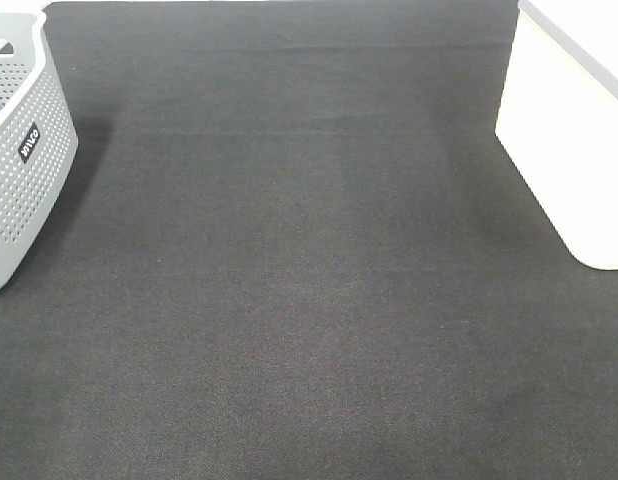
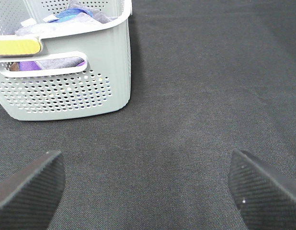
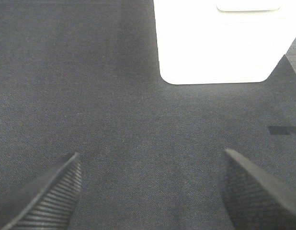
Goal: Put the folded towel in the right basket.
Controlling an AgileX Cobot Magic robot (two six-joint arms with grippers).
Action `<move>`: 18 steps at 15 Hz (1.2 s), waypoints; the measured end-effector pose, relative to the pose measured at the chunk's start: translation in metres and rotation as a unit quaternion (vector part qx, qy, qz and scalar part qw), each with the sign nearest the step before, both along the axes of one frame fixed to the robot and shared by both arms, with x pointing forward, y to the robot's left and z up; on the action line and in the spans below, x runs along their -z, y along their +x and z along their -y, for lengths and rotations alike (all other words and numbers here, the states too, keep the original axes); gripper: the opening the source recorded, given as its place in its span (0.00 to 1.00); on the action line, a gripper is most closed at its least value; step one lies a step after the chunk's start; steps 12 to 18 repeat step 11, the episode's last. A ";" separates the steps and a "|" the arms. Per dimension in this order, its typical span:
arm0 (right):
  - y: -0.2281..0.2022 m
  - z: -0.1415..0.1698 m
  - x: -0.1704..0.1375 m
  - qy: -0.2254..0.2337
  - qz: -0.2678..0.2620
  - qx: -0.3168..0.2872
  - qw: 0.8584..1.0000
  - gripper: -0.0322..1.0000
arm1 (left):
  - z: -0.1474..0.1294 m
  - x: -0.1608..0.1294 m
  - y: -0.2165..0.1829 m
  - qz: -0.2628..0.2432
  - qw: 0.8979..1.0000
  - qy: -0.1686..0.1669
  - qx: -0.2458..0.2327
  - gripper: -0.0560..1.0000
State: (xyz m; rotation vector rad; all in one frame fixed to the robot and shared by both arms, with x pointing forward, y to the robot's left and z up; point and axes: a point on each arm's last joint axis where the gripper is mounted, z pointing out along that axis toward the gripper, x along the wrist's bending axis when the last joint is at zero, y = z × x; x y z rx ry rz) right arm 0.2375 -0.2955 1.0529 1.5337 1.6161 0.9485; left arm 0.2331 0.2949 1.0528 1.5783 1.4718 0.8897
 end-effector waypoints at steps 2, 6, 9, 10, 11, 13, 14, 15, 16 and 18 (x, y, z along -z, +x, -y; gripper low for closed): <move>0.000 0.000 0.000 0.000 0.000 0.000 1.000 0.75 | 0.000 0.000 0.000 0.000 1.000 0.000 0.000 0.88; -0.005 0.000 0.000 0.000 0.016 0.000 1.000 0.75 | 0.000 0.000 0.000 0.000 1.000 0.000 0.000 0.88; -0.005 0.000 0.000 0.000 0.016 0.000 1.000 0.75 | 0.000 0.000 0.000 0.000 1.000 0.000 0.000 0.88; -0.005 0.000 0.000 0.000 0.016 0.000 1.000 0.75 | 0.000 0.000 0.000 0.000 1.000 0.000 0.000 0.88; -0.005 0.000 0.000 0.000 0.016 0.000 1.000 0.75 | 0.000 0.000 0.000 0.000 1.000 0.000 0.000 0.88; -0.005 0.000 0.000 0.000 0.016 0.000 1.000 0.75 | 0.000 0.000 0.000 0.000 1.000 0.000 0.000 0.88; -0.005 0.000 0.000 0.000 0.016 0.000 1.000 0.75 | 0.000 0.000 0.000 0.000 1.000 0.000 0.000 0.88; -0.005 0.000 0.000 0.000 0.016 0.000 1.000 0.75 | 0.000 0.000 0.000 0.000 1.000 0.000 0.000 0.88; -0.005 0.000 0.000 0.000 0.016 0.000 1.000 0.75 | 0.000 0.000 0.000 0.000 1.000 0.000 0.000 0.88; -0.005 0.000 0.000 0.000 0.016 0.000 1.000 0.75 | 0.000 0.000 0.000 0.000 1.000 0.000 0.000 0.88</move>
